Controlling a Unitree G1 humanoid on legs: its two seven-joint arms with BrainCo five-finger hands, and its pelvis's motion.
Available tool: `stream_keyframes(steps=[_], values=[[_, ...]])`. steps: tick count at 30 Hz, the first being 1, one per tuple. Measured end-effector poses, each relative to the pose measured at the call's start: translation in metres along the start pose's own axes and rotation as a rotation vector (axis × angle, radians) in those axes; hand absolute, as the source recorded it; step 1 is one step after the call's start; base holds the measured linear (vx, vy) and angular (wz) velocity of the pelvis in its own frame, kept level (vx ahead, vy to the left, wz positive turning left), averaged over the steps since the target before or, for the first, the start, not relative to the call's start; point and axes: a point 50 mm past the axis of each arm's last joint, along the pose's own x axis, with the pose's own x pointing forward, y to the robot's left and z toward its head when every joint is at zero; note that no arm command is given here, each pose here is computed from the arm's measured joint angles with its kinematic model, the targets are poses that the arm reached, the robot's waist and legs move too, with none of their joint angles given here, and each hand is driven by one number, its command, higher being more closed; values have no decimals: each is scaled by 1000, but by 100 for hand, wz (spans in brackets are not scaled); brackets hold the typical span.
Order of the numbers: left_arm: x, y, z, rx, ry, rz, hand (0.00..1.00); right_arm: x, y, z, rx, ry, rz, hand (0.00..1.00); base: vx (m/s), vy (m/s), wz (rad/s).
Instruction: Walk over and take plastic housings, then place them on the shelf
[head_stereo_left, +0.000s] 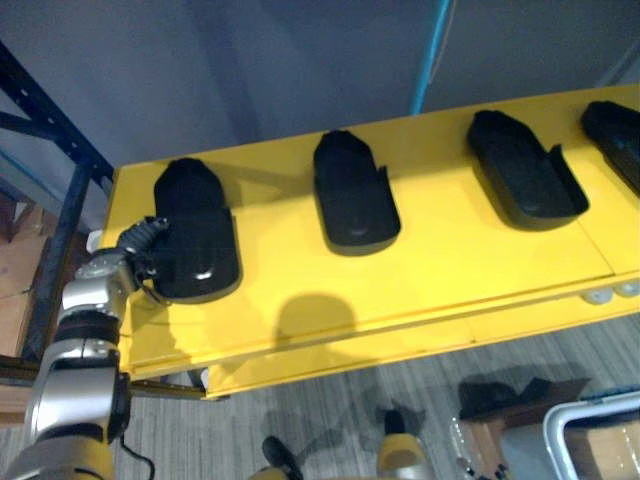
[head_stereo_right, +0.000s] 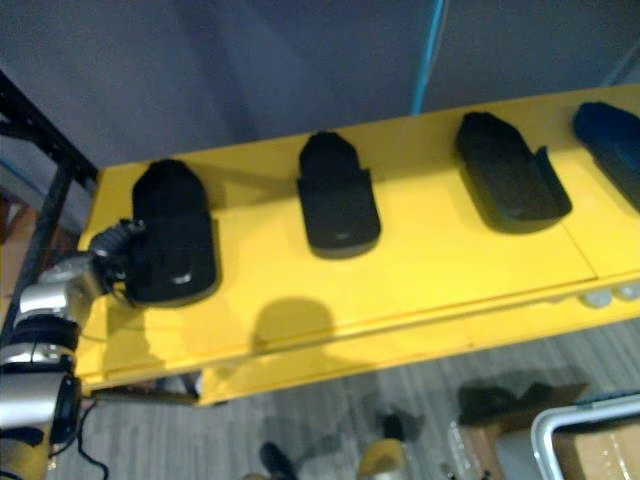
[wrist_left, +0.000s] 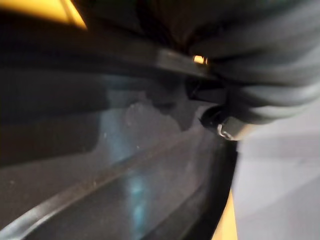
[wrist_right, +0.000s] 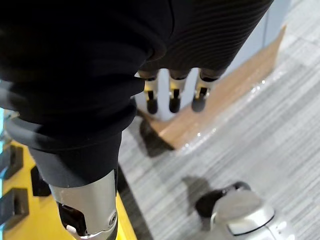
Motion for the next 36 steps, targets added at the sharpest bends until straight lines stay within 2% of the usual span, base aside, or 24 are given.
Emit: stream_keyframes(steps=[11, 18, 30, 36], values=[[1, -3, 9, 29, -42, 1, 0, -1, 4, 0, -17, -1, 19, 0, 0, 0, 0], [3, -7, 17, 158, -48, 16, 0, -1, 5, 0, -5, -2, 18, 0, 0, 0, 0], [3, -7, 17, 209, -35, 23, 0, -1, 9, 1, -3, -15, 31, 0, 4, -3, 5], [2, 1, 17, 312, -12, 147, 0, 1, 12, 7, 18, -26, 9, 0, -3, -4, 8]])
